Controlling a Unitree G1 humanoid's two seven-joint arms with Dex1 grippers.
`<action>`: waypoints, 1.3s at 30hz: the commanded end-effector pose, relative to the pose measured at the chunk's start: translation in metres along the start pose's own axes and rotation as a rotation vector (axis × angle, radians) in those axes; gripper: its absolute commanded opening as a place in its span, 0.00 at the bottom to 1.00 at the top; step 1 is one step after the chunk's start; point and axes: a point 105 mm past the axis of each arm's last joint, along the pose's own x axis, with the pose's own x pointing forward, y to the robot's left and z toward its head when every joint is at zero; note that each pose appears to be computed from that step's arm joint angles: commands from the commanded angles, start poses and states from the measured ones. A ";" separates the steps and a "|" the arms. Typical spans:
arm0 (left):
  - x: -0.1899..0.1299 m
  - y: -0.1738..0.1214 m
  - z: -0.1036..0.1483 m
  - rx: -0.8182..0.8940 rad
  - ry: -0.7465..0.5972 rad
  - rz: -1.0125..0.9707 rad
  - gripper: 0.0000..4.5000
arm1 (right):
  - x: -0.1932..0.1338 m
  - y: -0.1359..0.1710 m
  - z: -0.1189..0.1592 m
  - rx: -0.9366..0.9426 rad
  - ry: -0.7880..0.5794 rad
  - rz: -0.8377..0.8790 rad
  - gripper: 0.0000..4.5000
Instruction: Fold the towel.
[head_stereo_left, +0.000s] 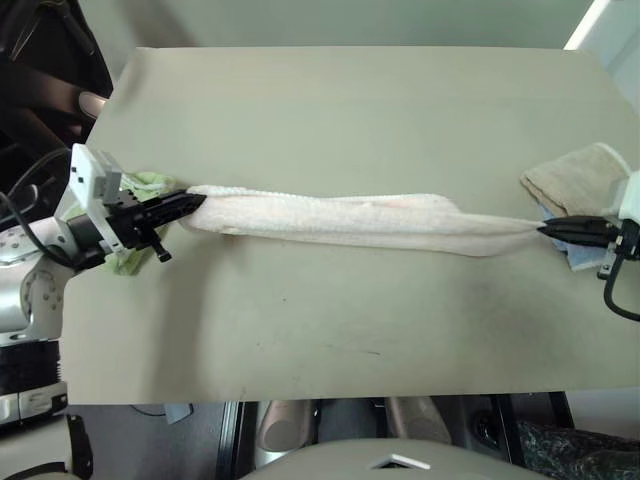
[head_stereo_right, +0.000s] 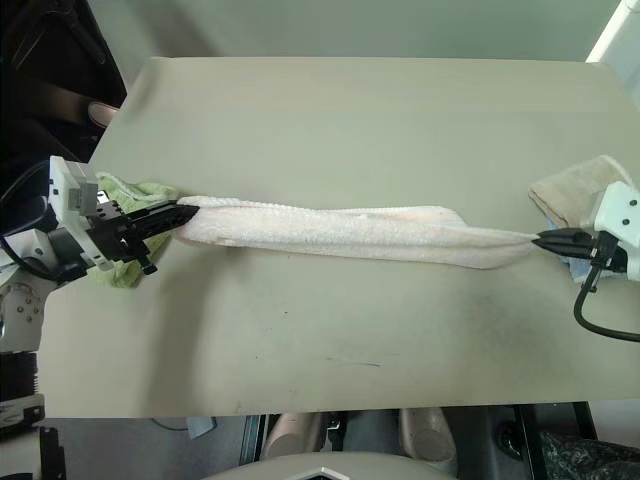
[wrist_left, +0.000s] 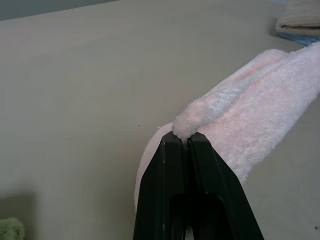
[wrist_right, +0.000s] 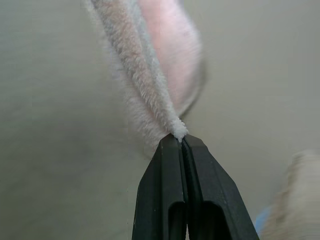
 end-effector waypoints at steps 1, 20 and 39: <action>0.003 0.028 -0.011 0.076 0.064 0.169 0.00 | 0.013 -0.028 0.002 -0.065 0.008 -0.139 0.00; 0.024 0.041 -0.027 0.264 0.131 0.234 0.00 | 0.064 -0.057 0.002 -0.184 0.017 -0.198 0.00; 0.035 0.037 -0.026 0.273 0.136 0.155 0.00 | 0.064 -0.051 -0.010 -0.154 0.026 -0.162 0.00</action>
